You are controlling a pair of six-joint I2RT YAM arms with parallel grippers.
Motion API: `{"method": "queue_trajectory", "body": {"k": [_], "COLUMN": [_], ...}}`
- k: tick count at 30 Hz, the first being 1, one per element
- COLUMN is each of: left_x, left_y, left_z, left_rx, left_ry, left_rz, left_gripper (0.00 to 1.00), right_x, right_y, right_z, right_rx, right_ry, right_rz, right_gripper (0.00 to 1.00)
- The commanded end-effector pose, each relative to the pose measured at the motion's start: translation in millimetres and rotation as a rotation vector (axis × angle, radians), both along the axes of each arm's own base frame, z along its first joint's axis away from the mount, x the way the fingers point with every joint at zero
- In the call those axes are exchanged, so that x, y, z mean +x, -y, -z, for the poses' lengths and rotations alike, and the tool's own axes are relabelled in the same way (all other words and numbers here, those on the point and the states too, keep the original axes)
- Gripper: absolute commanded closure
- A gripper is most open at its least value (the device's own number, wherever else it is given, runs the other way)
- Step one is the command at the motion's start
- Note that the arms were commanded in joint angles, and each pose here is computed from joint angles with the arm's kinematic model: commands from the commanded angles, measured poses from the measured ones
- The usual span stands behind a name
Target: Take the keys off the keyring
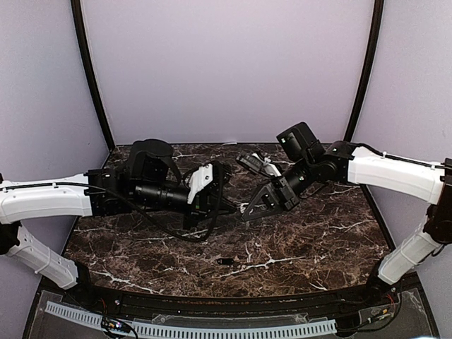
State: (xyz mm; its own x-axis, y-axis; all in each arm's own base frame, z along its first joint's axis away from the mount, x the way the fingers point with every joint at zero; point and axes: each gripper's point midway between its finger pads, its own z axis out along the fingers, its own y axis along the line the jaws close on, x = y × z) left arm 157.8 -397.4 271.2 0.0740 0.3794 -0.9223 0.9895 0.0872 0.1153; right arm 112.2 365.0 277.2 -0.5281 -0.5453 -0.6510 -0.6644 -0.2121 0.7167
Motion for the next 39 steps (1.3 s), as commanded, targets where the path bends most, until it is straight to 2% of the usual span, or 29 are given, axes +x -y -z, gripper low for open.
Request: {"method": "queue_trajectory", "body": {"k": [1,7,13,19,30,39], "left_x": [22,33,38,28,13,13], "left_y": [-17,-18,-14,-5,1,-6], "left_z": [28,30,21,14,27,49], "left_rx": [0.168,0.209,0.177,0.129,0.141,0.221], "left_ry": [0.115,0.171,0.164,0.144,0.150,0.309], "left_rz": [-0.147,-0.215,-0.251,-0.220,-0.197,-0.245], "left_gripper": [1.00,1.00,1.00,1.00,1.00,1.00], "right_x": [-14,-13,-8,3,26,29], "right_y": [1,-7,-15,-23,-29,-20], "right_z": [-23,-13,12,26,31,20], "right_rx": [0.064,0.037,-0.041,-0.089,-0.110,-0.072], "right_ry": [-0.010,-0.020,-0.004,0.014,-0.021,-0.082], "right_rz": [-0.075,-0.078,-0.051,0.004,0.119,0.130], "right_gripper": [1.00,1.00,1.00,1.00,1.00,1.00]}}
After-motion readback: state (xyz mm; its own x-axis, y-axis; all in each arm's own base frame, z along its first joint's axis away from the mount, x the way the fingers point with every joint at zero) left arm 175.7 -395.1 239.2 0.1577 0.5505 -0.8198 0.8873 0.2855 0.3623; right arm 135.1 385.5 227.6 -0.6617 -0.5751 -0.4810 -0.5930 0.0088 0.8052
